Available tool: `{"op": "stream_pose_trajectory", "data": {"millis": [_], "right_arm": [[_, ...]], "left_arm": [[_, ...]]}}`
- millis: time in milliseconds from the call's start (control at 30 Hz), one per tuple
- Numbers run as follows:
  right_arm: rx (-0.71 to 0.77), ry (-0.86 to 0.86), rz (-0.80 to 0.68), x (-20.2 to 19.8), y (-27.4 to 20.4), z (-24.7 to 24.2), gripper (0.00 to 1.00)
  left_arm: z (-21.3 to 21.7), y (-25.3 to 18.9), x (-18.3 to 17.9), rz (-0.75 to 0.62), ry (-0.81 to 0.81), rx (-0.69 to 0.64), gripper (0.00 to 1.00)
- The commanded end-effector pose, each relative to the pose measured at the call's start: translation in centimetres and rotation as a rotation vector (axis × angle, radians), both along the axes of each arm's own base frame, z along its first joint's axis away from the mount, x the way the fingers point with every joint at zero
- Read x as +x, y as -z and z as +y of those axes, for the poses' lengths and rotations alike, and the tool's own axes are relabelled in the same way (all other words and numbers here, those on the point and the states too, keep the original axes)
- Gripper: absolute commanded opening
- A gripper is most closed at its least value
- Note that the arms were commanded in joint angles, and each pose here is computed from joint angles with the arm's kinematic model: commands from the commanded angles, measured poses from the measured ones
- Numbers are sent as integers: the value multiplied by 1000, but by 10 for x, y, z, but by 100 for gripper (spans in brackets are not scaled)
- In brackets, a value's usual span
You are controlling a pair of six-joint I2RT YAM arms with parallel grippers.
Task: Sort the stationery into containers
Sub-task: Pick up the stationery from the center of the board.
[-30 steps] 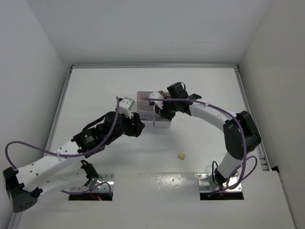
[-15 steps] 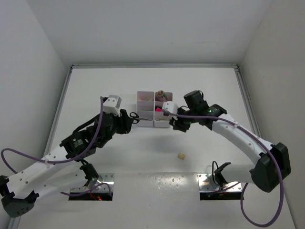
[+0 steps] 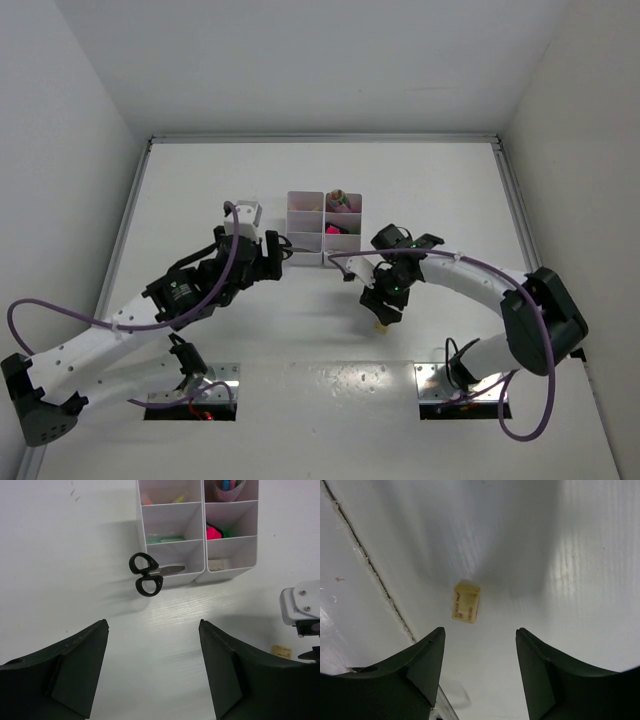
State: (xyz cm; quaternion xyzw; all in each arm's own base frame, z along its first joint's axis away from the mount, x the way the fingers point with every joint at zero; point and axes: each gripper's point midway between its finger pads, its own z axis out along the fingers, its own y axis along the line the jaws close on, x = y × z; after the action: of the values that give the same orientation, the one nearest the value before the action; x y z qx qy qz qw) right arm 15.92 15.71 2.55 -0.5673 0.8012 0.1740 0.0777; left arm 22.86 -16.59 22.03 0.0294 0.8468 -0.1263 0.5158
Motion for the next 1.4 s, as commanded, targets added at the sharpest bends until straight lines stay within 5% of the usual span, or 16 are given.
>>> {"op": "stream_pose_trajectory", "data": {"millis": [0, 667, 867, 1000, 1367], "right_arm": [[12, -6, 23, -6, 1, 9, 59], [-209, -24, -56, -6, 46, 9, 59], [-256, -49, -76, -10, 53, 2, 37], [-257, -55, -92, -8, 49, 4, 6], [137, -79, -577, 102, -113, 101, 0]], "left_arm": [[1, -21, 2, -41, -17, -56, 79], [-1, -18, 2, -34, -5, -44, 79], [0, -20, 1, -39, -5, -51, 79], [0, -20, 1, -39, -5, -51, 79], [0, -20, 1, -39, -5, -51, 79]]}}
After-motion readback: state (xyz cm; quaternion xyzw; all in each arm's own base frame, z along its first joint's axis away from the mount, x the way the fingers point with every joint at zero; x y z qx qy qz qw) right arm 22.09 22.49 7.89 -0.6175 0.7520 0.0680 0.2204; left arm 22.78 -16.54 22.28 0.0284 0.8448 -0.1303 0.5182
